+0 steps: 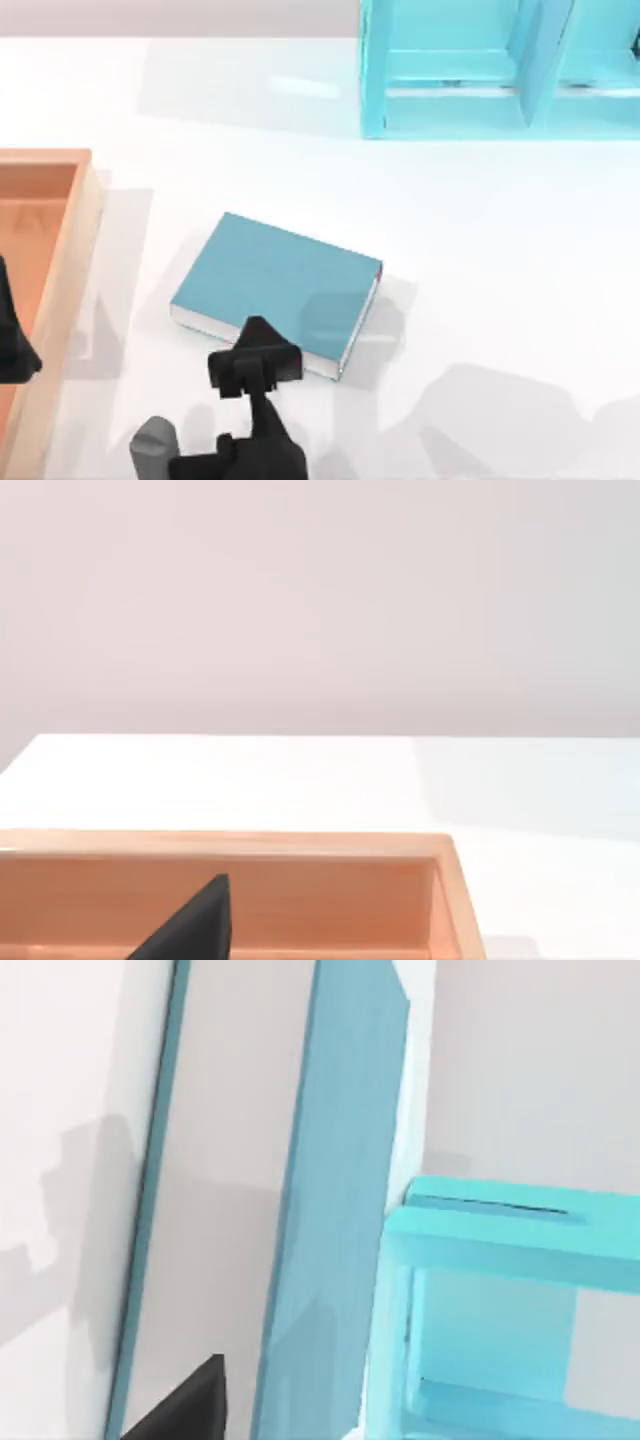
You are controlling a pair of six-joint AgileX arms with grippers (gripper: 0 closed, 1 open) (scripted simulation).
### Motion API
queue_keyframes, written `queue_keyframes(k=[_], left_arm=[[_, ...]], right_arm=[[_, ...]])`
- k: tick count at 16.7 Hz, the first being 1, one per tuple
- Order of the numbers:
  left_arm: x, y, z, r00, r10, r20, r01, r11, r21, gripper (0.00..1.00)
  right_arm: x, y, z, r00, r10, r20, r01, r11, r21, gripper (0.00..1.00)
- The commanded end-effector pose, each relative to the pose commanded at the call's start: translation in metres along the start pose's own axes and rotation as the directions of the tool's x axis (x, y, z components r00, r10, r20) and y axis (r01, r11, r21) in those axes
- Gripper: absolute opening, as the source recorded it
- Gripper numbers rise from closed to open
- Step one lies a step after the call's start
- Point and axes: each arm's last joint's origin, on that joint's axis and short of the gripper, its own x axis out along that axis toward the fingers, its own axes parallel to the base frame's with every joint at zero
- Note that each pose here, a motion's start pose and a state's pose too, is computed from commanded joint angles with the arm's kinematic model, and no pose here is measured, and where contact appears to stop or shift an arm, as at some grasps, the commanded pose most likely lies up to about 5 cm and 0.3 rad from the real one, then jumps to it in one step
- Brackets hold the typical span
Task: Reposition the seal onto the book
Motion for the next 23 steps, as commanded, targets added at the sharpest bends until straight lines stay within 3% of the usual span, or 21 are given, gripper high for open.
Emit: queue_keyframes(k=[3, 9, 12, 15, 17, 19, 23], left_arm=[[0.000, 0.000, 0.000, 1.000, 0.000, 0.000, 0.000, 1.000, 0.000, 1.00], [0.000, 0.000, 0.000, 1.000, 0.000, 0.000, 0.000, 1.000, 0.000, 1.00], [0.000, 0.000, 0.000, 1.000, 0.000, 0.000, 0.000, 1.000, 0.000, 1.00], [0.000, 0.000, 0.000, 1.000, 0.000, 0.000, 0.000, 1.000, 0.000, 1.00], [0.000, 0.000, 0.000, 1.000, 0.000, 0.000, 0.000, 1.000, 0.000, 1.00], [0.000, 0.000, 0.000, 1.000, 0.000, 0.000, 0.000, 1.000, 0.000, 1.00], [0.000, 0.000, 0.000, 1.000, 0.000, 0.000, 0.000, 1.000, 0.000, 1.00]], right_arm=[[-0.026, 0.002, -0.001, 1.000, -0.027, 0.013, 0.027, 1.000, 0.008, 1.00], [-0.025, -0.001, -0.002, 1.000, -0.025, 0.011, 0.024, 1.000, 0.019, 1.00], [-0.011, -0.025, -0.021, 1.000, 0.007, -0.006, -0.006, 0.993, 0.115, 1.00], [0.012, -0.068, -0.063, 0.998, 0.053, -0.031, -0.041, 0.951, 0.305, 1.00], [0.023, -0.099, -0.106, 0.996, 0.077, -0.037, -0.050, 0.883, 0.466, 1.00], [0.026, -0.125, -0.158, 0.996, 0.081, -0.032, -0.043, 0.777, 0.628, 1.00], [0.004, -0.139, -0.261, 1.000, 0.009, -0.016, 0.010, 0.487, 0.873, 1.00]])
